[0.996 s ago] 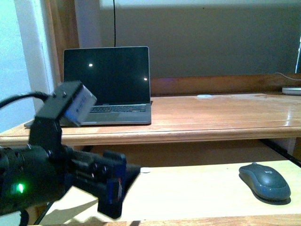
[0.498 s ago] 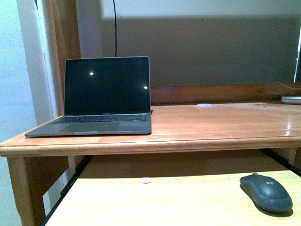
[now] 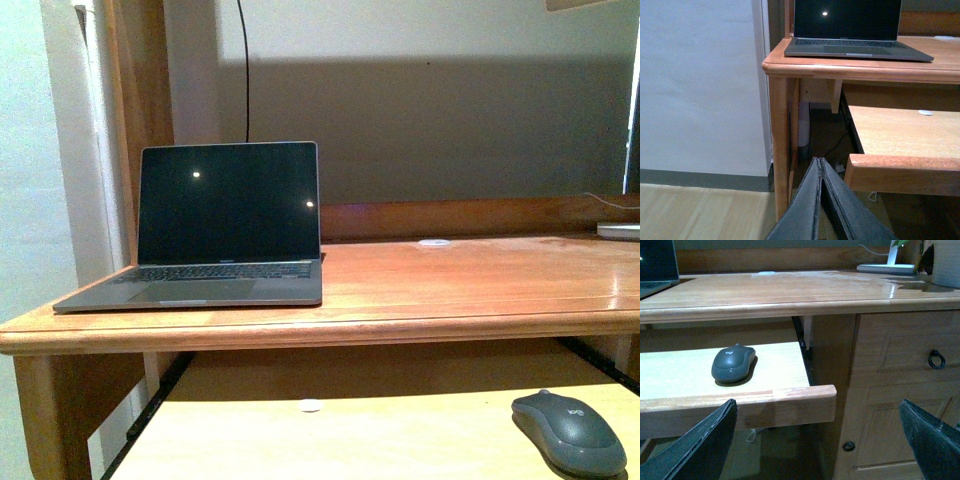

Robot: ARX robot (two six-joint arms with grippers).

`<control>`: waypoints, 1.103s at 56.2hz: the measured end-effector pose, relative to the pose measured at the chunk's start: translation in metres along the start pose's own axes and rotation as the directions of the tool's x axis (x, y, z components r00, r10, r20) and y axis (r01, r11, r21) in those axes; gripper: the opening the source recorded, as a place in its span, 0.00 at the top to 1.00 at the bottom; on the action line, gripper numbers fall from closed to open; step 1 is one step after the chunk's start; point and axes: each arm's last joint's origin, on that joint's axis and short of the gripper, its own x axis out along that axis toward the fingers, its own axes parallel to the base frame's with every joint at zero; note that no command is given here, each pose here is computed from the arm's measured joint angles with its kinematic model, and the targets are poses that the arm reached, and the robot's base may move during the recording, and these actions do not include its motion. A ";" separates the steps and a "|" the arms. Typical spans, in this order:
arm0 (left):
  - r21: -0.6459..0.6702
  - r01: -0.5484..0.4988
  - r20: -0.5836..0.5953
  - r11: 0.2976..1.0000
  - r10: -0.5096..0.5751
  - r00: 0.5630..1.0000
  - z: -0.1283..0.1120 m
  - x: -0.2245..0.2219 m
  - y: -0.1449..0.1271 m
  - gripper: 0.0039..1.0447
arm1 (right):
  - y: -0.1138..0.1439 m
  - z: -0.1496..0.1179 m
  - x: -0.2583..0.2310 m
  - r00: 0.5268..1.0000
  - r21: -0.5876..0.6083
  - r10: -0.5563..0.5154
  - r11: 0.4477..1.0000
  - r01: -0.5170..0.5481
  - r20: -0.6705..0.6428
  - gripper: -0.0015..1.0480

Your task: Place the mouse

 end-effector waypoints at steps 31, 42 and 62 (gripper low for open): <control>0.002 -0.010 -0.004 1.000 0.010 1.000 -0.002 0.000 0.012 0.98 | 0.047 0.047 0.062 0.966 0.101 0.256 0.963 -0.252 -0.035 0.07; 0.002 -0.010 -0.004 1.000 0.010 1.000 -0.002 0.000 0.012 0.98 | 0.076 0.049 0.089 0.964 0.047 0.259 0.965 -0.257 -0.054 0.07; 0.002 -0.010 -0.004 1.000 0.010 1.000 -0.002 0.000 0.012 0.69 | 0.107 0.039 0.147 0.968 -0.065 0.159 0.983 -0.174 -0.194 0.07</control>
